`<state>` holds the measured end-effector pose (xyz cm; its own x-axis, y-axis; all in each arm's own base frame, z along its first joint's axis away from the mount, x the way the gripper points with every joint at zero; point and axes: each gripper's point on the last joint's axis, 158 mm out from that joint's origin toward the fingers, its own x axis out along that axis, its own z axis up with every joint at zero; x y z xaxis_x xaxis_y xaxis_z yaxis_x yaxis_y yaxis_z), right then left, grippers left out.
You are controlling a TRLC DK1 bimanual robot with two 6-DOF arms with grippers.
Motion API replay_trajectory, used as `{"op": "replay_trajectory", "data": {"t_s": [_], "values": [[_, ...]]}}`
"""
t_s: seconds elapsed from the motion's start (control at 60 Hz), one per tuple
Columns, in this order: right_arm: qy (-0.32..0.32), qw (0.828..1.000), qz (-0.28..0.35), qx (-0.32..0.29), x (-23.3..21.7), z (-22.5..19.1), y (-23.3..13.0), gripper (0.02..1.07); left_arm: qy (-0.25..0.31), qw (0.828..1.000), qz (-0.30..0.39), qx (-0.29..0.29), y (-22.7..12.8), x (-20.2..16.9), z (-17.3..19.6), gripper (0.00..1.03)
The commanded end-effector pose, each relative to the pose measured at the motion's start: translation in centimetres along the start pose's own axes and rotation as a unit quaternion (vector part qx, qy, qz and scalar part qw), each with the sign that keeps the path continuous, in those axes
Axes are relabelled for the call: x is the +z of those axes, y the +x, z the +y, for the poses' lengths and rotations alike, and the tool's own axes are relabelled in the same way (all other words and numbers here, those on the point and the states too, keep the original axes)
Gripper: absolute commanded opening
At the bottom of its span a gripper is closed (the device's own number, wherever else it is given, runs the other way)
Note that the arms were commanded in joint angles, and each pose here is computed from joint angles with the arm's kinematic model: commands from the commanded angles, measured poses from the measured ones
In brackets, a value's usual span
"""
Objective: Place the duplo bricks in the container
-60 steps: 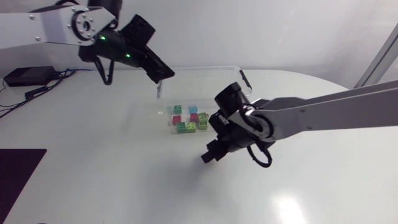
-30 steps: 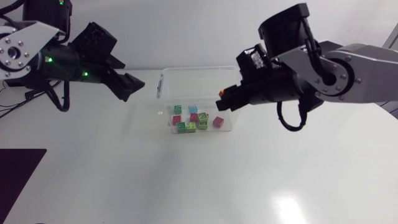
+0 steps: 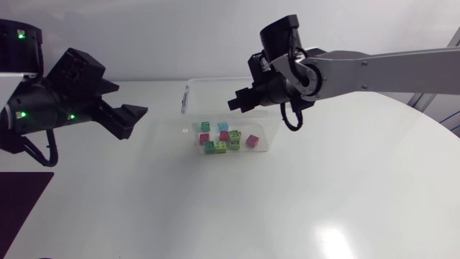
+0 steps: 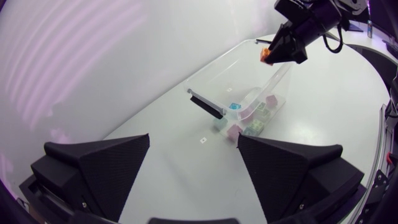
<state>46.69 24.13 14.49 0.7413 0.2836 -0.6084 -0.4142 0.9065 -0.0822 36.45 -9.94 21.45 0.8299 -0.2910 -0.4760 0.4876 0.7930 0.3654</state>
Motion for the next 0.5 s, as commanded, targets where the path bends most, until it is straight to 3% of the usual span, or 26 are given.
{"op": "replay_trajectory", "data": {"t_s": [0.0,0.183,0.483], "values": [[0.002,1.000,-0.012,-0.013,1.2,-0.2,0.9,0.97,-0.018,1.000,-0.005,0.020,-0.9,-0.8,0.7,0.99],[0.003,0.999,-0.024,-0.028,1.9,-1.0,-0.5,1.00,-0.028,0.998,-0.022,0.059,-2.7,-1.2,2.6,0.99],[-0.008,0.993,-0.076,-0.091,0.3,-6.5,-9.2,1.02,-0.039,0.988,-0.060,0.135,-6.7,-2.0,5.5,0.99]]}}
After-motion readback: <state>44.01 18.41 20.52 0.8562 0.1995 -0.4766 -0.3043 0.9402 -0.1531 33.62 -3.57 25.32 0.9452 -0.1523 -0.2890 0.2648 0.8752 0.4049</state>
